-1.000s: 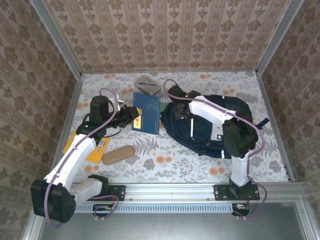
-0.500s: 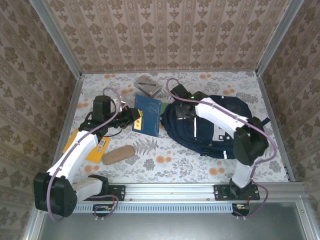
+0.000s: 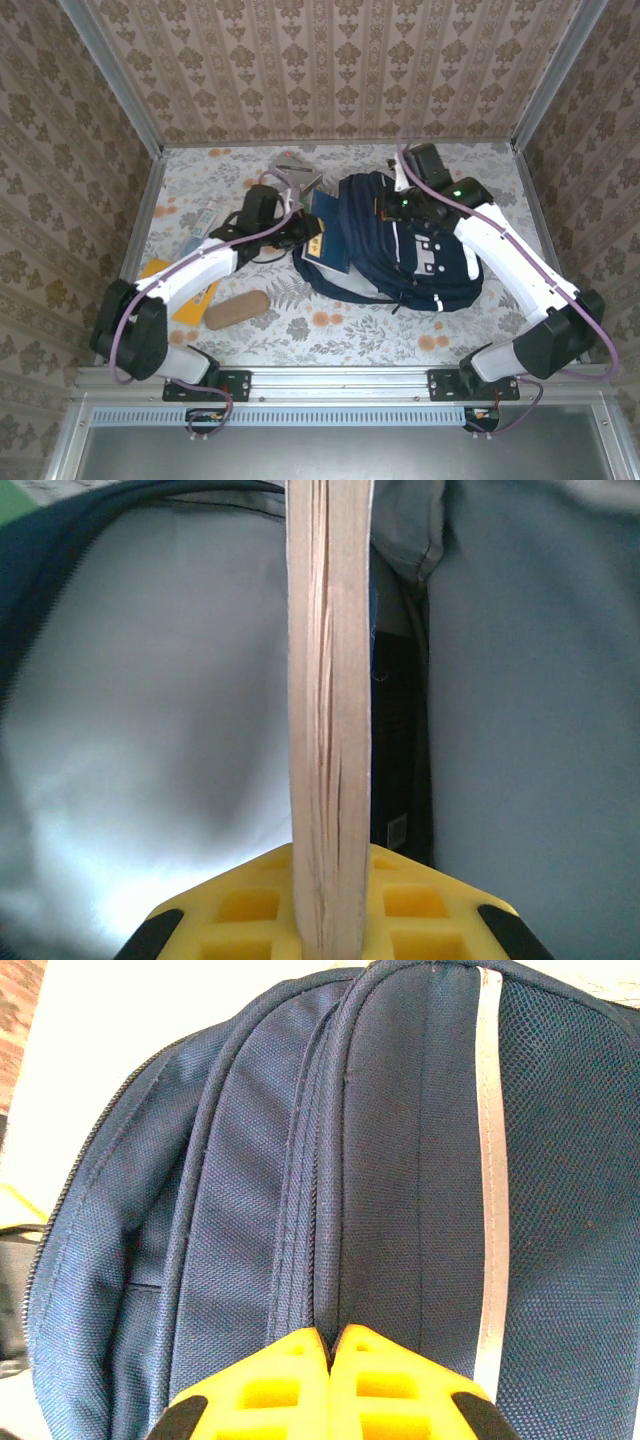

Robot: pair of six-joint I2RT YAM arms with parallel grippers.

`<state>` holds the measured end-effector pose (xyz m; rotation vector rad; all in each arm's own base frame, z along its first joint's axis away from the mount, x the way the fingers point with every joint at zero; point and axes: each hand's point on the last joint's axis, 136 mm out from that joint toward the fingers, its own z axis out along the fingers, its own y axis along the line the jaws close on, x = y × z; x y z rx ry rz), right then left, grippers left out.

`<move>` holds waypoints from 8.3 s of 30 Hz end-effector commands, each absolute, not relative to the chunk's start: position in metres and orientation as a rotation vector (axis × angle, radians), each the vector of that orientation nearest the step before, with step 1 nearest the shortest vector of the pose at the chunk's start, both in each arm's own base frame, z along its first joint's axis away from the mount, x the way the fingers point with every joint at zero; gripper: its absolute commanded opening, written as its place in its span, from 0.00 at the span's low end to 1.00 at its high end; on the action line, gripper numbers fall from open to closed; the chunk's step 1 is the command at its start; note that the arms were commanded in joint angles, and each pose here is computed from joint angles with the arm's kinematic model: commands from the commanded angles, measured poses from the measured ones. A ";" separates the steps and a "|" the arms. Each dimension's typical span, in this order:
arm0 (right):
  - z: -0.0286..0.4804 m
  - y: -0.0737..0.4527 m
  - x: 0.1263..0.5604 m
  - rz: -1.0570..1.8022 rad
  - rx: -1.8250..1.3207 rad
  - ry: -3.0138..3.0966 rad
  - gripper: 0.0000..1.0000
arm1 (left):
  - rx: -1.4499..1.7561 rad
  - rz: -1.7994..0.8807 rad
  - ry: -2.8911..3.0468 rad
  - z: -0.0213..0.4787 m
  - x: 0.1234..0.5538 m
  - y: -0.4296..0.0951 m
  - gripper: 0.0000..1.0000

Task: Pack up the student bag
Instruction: Place the book in the student bag, then close the student bag at the center of the table, then move the book to the middle-left of the table, then rotate the book at the middle-left of the table.

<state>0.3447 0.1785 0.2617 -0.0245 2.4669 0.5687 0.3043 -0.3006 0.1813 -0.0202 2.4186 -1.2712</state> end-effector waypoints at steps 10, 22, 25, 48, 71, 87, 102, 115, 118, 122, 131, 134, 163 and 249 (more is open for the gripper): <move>0.315 0.164 0.359 0.932 0.103 2.266 0.00 | -0.039 -1.395 2.307 0.178 0.324 -0.419 0.00; 0.314 0.160 0.366 0.981 0.132 2.250 0.00 | 0.010 -1.245 2.493 0.109 0.301 -0.483 0.25; 0.312 0.158 0.364 0.981 0.132 2.252 0.00 | -0.001 -1.192 2.509 0.108 0.301 -0.474 0.57; 0.199 0.153 0.341 0.677 0.060 2.496 0.34 | -0.298 -0.593 2.548 0.158 0.293 -0.212 0.89; 0.199 0.285 0.355 0.748 -0.207 2.499 0.45 | -1.222 -0.178 2.449 0.089 0.275 0.072 0.89; 0.191 0.317 0.358 0.810 -0.274 2.528 0.44 | -1.255 -0.206 2.553 0.024 0.314 0.057 0.87; 0.188 0.324 0.356 0.824 -0.281 2.532 0.44 | -0.717 -0.419 2.759 0.013 0.355 -0.077 0.85; 0.160 0.396 0.366 0.869 -0.448 2.525 0.44 | -0.747 -0.428 2.647 0.071 0.338 -0.060 0.86; 0.145 0.417 0.376 0.870 -0.508 2.519 0.43 | -0.882 -0.432 2.627 0.064 0.318 -0.046 0.86; 0.123 0.440 0.393 0.869 -0.562 2.500 0.44 | -1.026 -0.413 2.608 0.048 0.295 -0.034 0.87; 0.076 0.471 0.431 0.821 -0.635 2.445 0.46 | -1.028 -0.522 2.576 0.032 0.303 -0.041 0.87; 0.067 0.476 0.441 0.792 -0.640 2.430 0.47 | -1.029 -0.518 2.581 0.028 0.304 -0.041 0.87; 0.043 0.445 0.380 0.822 -0.628 2.612 0.39 | -0.719 -0.689 2.603 0.037 0.414 -0.106 0.83; -0.015 0.399 0.416 0.269 -0.506 2.738 0.49 | -0.754 -0.459 2.757 0.018 0.330 -0.056 0.31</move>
